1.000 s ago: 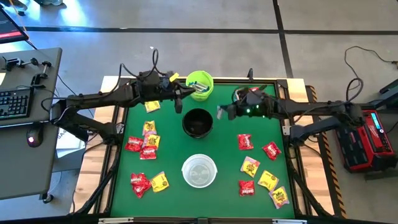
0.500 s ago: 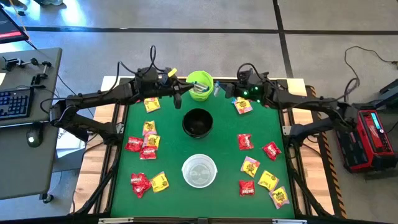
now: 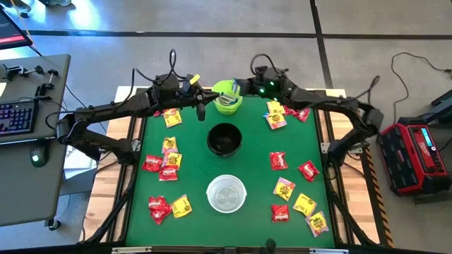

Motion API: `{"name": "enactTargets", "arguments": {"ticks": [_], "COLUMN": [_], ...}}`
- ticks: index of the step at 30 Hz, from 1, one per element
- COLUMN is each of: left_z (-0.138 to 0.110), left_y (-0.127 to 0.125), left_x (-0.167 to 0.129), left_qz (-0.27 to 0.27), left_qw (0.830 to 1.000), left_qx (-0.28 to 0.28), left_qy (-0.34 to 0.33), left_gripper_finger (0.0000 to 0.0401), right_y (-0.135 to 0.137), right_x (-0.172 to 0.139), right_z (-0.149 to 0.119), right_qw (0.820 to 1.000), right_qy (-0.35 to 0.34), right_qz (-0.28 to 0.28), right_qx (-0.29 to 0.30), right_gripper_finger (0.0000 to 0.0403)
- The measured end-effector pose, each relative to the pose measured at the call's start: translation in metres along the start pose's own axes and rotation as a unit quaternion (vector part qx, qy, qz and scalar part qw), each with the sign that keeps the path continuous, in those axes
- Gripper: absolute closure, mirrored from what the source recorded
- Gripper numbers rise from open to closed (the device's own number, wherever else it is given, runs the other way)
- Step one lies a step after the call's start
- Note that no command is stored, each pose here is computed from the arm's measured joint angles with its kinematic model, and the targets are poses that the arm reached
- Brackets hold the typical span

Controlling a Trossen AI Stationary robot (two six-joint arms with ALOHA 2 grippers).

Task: Sort candy by brand, put in halloween buckets
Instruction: Put the white chocolate into the green bucket

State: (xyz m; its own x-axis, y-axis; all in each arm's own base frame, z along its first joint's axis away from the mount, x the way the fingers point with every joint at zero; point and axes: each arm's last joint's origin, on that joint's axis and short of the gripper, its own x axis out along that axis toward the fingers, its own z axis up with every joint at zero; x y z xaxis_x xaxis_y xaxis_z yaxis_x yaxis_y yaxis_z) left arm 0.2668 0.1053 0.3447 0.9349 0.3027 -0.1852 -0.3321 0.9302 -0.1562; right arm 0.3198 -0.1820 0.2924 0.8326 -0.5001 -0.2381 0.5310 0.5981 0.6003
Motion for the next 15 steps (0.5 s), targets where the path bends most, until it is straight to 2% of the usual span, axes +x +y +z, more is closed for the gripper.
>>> {"name": "enactTargets", "arguments": {"ticks": [8, 15], "left_z": [0.000, 0.000], "left_y": [0.003, 0.004], "left_x": [0.000, 0.000], "left_qz": [0.006, 0.006], "left_qw": [1.000, 1.000], "left_qx": [-0.001, -0.004], "left_qy": [0.000, 0.001], "left_gripper_finger": [0.0401, 0.0401], "right_y": [-0.015, -0.030], "right_x": [0.048, 0.069], "right_z": [0.000, -0.019], "right_qw": [0.998, 0.995], "right_qy": [0.052, 0.088], "right_qz": [-0.028, -0.052], "right_qx": [-0.008, -0.005], "right_gripper_finger": [0.0403, 0.0403]}}
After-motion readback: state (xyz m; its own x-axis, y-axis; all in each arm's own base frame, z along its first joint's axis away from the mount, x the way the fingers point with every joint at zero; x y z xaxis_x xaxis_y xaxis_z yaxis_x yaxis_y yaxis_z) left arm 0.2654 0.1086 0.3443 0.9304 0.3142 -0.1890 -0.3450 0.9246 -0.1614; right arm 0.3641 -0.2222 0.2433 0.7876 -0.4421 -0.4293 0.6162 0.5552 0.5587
